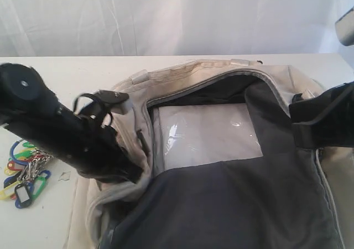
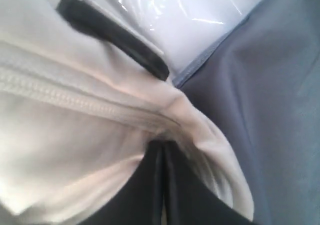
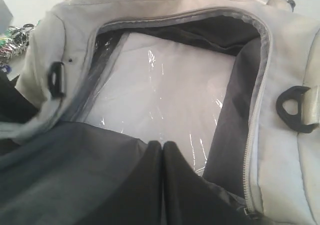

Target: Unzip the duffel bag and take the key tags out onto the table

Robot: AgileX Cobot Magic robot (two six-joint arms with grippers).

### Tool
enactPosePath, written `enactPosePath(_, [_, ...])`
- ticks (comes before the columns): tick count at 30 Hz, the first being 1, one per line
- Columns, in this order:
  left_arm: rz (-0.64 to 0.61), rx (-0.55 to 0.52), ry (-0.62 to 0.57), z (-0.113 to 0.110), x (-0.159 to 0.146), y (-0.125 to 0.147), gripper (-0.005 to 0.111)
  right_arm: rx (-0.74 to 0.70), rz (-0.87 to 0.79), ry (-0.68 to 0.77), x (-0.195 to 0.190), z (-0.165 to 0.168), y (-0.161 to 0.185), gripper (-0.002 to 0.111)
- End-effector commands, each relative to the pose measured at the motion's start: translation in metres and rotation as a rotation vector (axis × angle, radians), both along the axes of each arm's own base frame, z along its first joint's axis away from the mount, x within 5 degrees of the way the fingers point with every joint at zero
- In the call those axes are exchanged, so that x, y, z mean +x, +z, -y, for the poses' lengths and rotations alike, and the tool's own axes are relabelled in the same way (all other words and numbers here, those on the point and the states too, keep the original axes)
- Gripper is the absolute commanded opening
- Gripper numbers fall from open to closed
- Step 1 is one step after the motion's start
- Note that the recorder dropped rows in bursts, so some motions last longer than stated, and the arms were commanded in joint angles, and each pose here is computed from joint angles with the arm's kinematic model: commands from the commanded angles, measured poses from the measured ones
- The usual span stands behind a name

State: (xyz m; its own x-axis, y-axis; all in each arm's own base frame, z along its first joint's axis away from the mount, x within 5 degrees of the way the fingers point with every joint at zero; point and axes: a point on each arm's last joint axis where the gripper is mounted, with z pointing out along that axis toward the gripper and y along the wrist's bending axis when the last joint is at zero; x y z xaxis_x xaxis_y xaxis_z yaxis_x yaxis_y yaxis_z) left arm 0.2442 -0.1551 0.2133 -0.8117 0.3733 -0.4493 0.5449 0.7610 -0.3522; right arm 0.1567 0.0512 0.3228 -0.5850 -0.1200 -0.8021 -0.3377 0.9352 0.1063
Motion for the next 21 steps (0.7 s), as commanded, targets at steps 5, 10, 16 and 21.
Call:
enactPosePath(5, [0.17, -0.014, 0.061, -0.049, -0.023, 0.079, 0.0, 0.0, 0.006, 0.0, 0.0, 0.0, -0.001, 0.0])
enactPosePath(10, [0.269, 0.146, 0.192, -0.092, -0.047, 0.125, 0.0, 0.0, 0.006, 0.0, 0.0, 0.0, -0.001, 0.0])
enactPosePath(16, [0.542, 0.063, 0.221, -0.114, -0.146, 0.176, 0.0, 0.008, 0.053, -0.001, -0.009, 0.002, 0.007, 0.0])
enactPosePath(21, [0.718, -0.039, 0.253, -0.127, -0.224, 0.151, 0.0, 0.042, 0.172, -0.043, -0.033, 0.011, 0.01, 0.0])
